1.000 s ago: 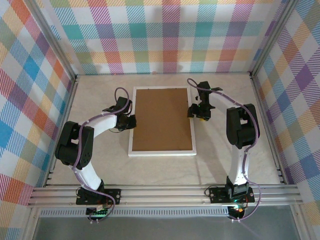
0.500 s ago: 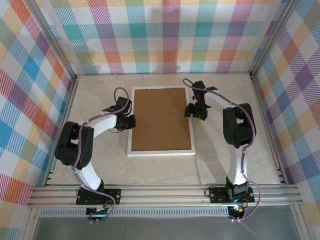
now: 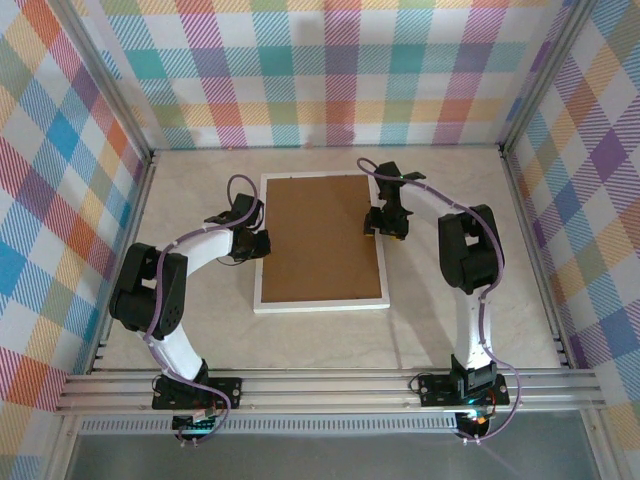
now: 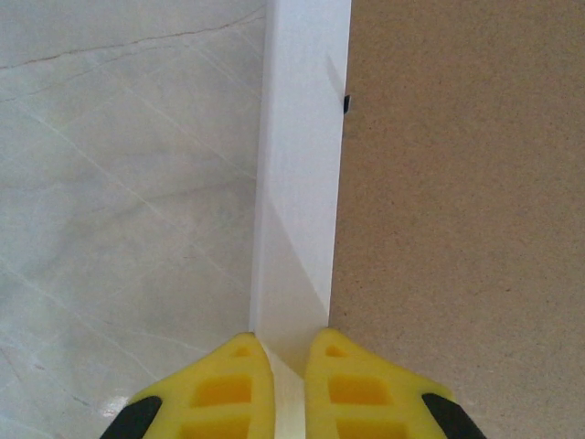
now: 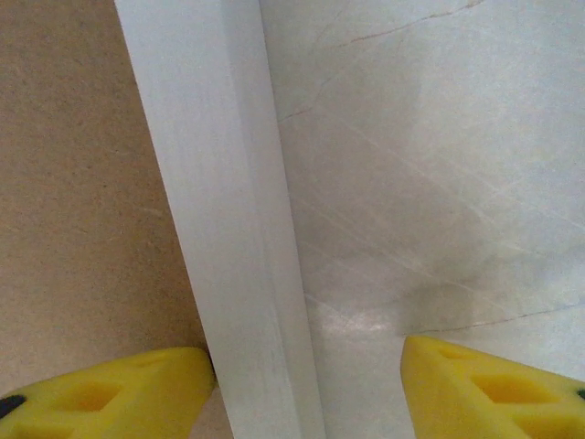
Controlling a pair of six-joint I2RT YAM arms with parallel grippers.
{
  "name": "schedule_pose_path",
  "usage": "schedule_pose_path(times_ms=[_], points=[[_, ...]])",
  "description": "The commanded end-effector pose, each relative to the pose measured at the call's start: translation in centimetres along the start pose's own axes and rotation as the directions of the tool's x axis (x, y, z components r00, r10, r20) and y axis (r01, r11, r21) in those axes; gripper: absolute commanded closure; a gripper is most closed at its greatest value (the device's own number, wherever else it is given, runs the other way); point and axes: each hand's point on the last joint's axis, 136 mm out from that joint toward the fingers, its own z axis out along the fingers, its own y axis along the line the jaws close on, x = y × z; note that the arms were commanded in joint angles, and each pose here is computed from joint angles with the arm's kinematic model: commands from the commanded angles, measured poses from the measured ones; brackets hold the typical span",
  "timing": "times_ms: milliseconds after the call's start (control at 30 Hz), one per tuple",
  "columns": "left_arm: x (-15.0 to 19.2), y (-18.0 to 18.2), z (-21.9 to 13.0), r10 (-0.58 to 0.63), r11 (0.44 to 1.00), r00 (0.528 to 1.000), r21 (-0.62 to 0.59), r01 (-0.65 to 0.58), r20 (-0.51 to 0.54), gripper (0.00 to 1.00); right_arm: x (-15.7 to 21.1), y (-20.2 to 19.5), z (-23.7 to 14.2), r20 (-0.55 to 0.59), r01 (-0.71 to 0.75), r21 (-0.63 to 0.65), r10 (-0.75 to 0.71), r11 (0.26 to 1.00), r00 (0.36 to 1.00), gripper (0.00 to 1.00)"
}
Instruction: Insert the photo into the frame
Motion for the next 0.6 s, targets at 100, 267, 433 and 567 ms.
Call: schedule_pose_path(times_ms=[100, 267, 433, 567], points=[[2.3, -1.4, 0.3, 0.012, 0.999, 0.997, 0.042, -0.009, -0.078, 1.0, 3.3, 3.9, 0.8, -0.098, 0.03, -0.141, -0.044, 0.99, 0.994, 0.37], [2.0, -0.8, 0.1, 0.004, 1.0, 0.998, 0.012, -0.004, -0.058, 1.0, 0.4, 2.6, -4.7, 0.044, 0.014, -0.184, -0.006, 0.983, 0.999, 0.35], [1.7, -0.6, -0.1, 0.002, 1.0, 0.999, -0.003, -0.002, -0.043, 1.0, 0.6, -0.7, -7.6, 0.103, 0.006, -0.102, 0.005, 0.995, 0.995, 0.34], [1.3, -0.4, -0.2, -0.005, 1.0, 1.0, -0.016, 0.004, -0.028, 1.0, 2.9, -2.3, -7.7, 0.066, 0.011, -0.054, -0.007, 0.998, 0.998, 0.34]])
